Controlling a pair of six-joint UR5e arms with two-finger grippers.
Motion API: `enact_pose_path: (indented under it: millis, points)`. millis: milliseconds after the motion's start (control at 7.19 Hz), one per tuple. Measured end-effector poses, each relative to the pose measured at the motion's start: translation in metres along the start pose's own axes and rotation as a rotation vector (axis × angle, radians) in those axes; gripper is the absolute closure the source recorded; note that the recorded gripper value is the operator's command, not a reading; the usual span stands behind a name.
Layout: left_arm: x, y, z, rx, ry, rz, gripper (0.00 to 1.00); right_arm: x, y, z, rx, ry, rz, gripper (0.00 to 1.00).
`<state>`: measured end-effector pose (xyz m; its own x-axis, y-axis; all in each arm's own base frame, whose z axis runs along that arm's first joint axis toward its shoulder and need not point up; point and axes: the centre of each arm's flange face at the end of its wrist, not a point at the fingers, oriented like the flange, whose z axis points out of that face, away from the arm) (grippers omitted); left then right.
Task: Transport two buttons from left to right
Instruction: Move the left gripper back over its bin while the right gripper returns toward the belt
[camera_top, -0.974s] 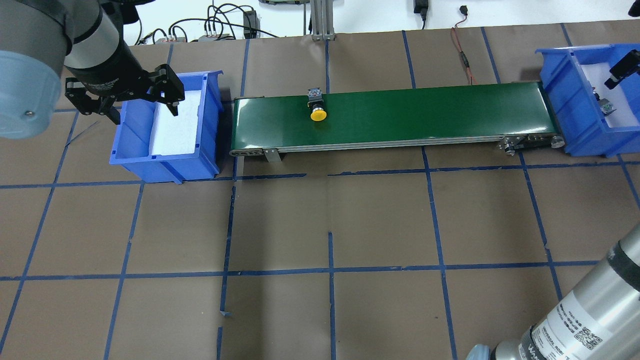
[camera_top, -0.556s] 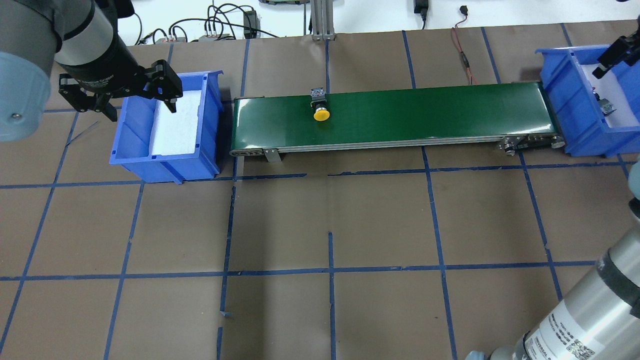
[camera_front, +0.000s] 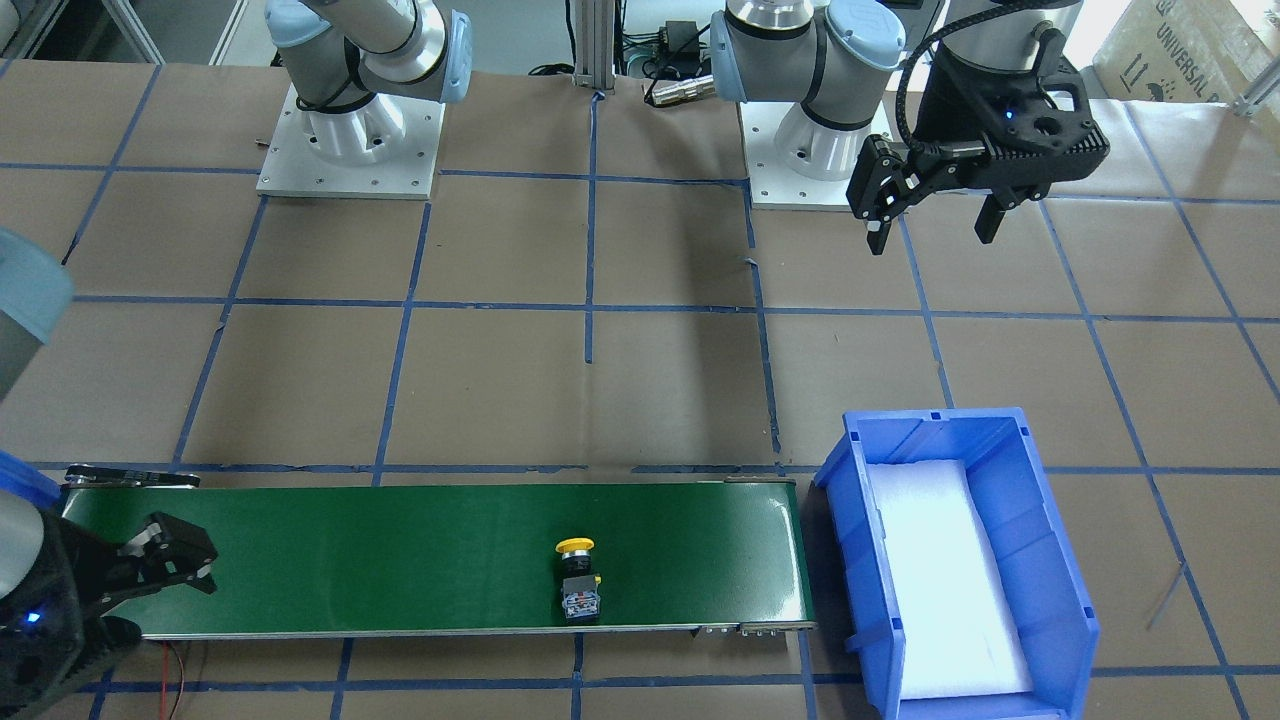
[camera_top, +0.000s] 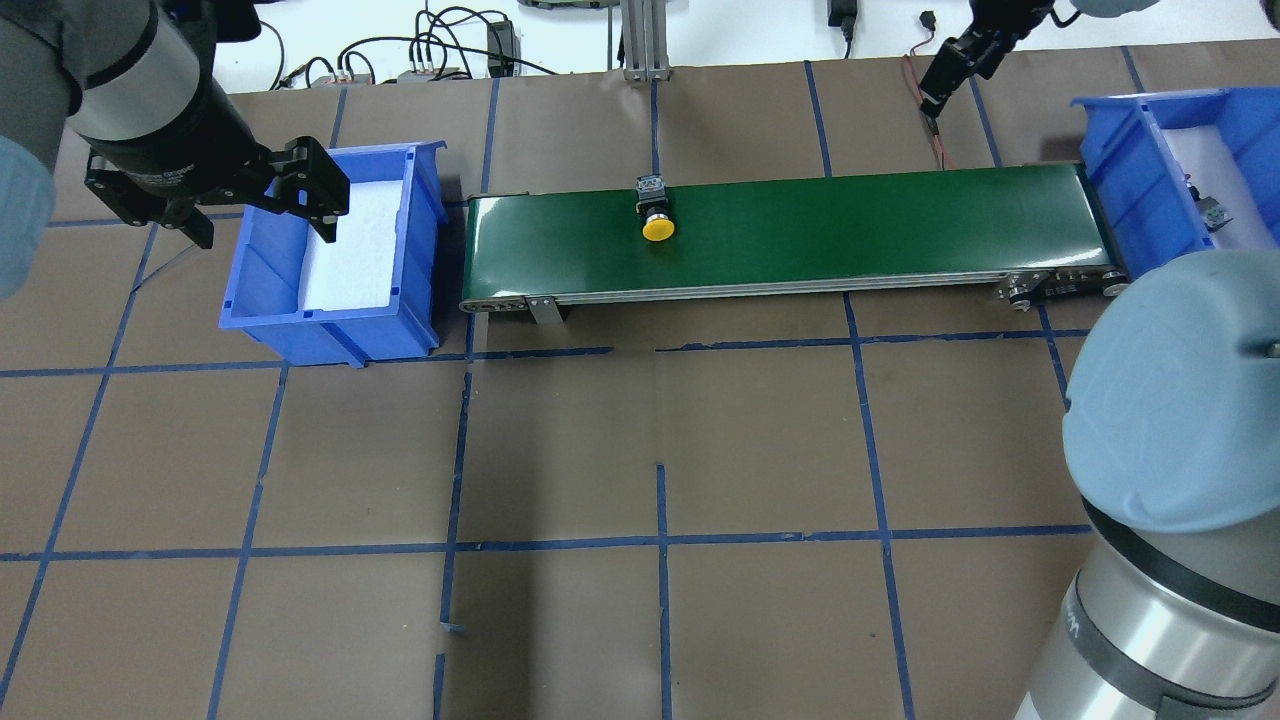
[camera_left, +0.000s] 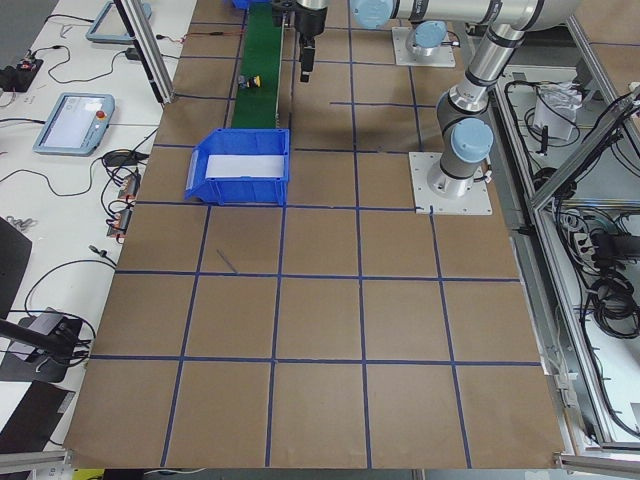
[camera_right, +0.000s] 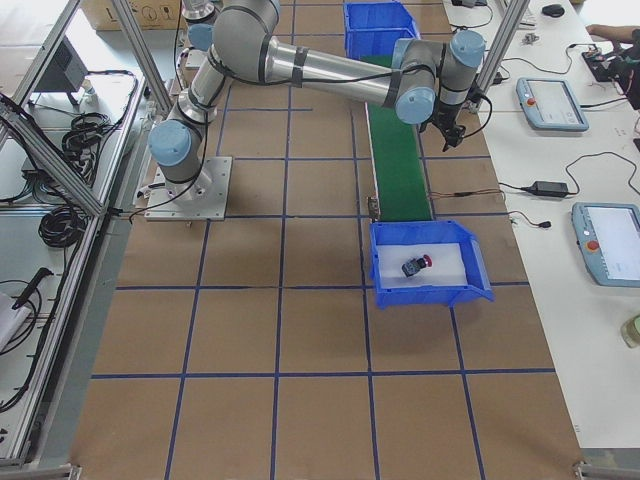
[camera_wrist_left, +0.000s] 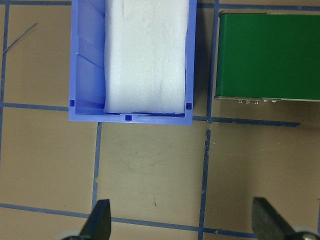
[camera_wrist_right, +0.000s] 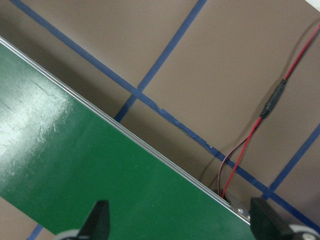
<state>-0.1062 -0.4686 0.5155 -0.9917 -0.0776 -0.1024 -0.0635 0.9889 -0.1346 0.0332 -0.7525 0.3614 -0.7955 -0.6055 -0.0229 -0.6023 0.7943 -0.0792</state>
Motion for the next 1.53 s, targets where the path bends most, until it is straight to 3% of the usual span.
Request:
enact_pose_path:
  millis: [417, 835, 1530]
  points:
    - [-0.002, 0.003, -0.002, -0.013, -0.001, -0.014, 0.00, -0.031, -0.022, 0.008, 0.002, -0.006, 0.036, 0.00]
    - [-0.004, 0.002, -0.003, -0.012, 0.000, -0.018, 0.00, -0.064, -0.041, 0.017, -0.008, -0.012, 0.215, 0.00]
    - [-0.005, 0.003, 0.002, -0.021, 0.000, -0.013, 0.00, -0.099, -0.063, 0.045, 0.000, -0.049, 0.249, 0.01]
